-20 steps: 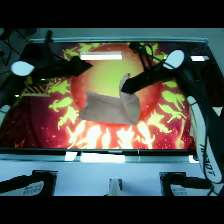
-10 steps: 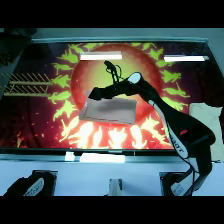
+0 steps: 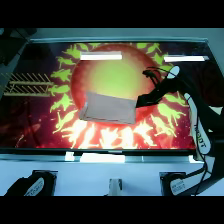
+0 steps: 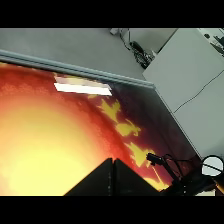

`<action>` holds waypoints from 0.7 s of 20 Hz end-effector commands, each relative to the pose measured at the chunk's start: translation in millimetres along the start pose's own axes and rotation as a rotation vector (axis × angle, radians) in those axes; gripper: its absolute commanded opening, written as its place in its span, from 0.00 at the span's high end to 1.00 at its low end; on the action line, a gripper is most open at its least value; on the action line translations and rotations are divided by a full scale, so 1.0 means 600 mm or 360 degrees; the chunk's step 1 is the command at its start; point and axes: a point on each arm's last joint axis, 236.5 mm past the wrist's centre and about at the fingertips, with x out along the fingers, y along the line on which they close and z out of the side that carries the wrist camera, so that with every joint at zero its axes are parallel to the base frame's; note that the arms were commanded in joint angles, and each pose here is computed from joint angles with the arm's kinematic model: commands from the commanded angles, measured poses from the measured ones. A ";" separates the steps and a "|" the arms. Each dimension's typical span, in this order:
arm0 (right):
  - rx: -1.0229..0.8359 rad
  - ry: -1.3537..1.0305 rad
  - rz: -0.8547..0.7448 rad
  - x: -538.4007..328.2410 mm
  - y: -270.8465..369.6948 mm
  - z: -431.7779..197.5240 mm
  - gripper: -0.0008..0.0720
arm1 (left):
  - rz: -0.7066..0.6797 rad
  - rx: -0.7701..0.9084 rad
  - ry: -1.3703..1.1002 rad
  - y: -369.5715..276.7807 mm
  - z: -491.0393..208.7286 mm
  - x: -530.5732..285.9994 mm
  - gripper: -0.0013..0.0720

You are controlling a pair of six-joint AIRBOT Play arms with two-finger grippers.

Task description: Fold the shirts.

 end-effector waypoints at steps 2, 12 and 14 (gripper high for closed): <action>0.0184 0.0024 0.0111 0.076 -0.016 -0.014 0.10 | 0.0003 -0.0036 0.0002 0.000 -0.001 0.000 0.94; 0.0206 -0.0353 0.0352 0.101 0.044 0.105 0.96 | 0.0004 -0.0035 0.0002 0.001 -0.001 0.000 0.94; 0.0148 -0.0537 0.0273 0.002 0.007 0.136 0.96 | 0.0004 -0.0035 0.0002 0.001 -0.001 0.000 0.94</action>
